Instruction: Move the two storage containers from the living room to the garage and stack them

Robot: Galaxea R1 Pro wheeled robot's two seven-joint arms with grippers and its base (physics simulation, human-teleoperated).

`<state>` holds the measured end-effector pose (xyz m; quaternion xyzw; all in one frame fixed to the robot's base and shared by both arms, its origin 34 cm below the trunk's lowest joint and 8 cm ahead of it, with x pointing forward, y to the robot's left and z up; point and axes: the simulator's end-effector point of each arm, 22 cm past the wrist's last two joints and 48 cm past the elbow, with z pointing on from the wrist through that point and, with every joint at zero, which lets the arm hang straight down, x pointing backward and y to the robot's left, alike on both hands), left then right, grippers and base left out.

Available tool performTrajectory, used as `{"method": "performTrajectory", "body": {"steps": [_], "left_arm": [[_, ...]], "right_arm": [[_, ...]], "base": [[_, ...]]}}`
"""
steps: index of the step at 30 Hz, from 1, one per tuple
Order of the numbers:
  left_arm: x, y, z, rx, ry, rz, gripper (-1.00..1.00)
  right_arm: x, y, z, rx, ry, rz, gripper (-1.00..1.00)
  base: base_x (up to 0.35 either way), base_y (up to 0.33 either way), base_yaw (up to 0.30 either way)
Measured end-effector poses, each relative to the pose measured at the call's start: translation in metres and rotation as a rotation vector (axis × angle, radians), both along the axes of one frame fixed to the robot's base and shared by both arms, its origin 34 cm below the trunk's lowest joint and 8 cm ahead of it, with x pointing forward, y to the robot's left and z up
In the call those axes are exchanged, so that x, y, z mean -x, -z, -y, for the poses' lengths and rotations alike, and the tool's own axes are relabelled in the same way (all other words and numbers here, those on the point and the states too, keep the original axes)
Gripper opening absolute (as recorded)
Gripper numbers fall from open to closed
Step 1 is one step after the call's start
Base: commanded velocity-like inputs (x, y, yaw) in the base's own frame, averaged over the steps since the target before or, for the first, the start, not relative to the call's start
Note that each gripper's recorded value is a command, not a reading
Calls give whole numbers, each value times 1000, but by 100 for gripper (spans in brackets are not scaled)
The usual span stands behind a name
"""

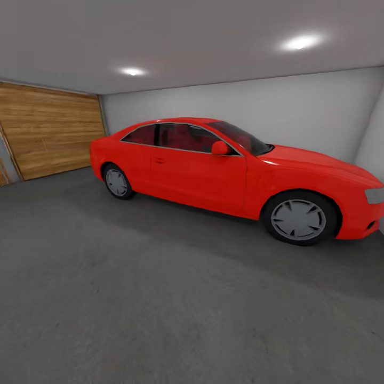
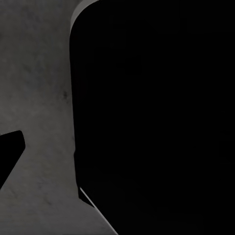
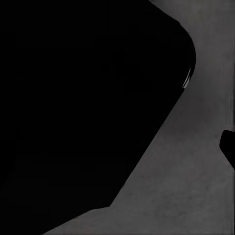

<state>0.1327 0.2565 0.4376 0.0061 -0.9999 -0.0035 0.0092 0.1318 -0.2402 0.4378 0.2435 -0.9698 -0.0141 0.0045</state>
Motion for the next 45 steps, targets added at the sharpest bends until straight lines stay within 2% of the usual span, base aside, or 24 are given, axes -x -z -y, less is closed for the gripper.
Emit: {"method": "performTrajectory", "body": {"steps": [45], "left_arm": [[0, 0, 1, 1, 0, 0, 100]], "right_arm": [[-4, 0, 0, -6, 1, 15, 100]], "base": [[0, 0, 275]]}}
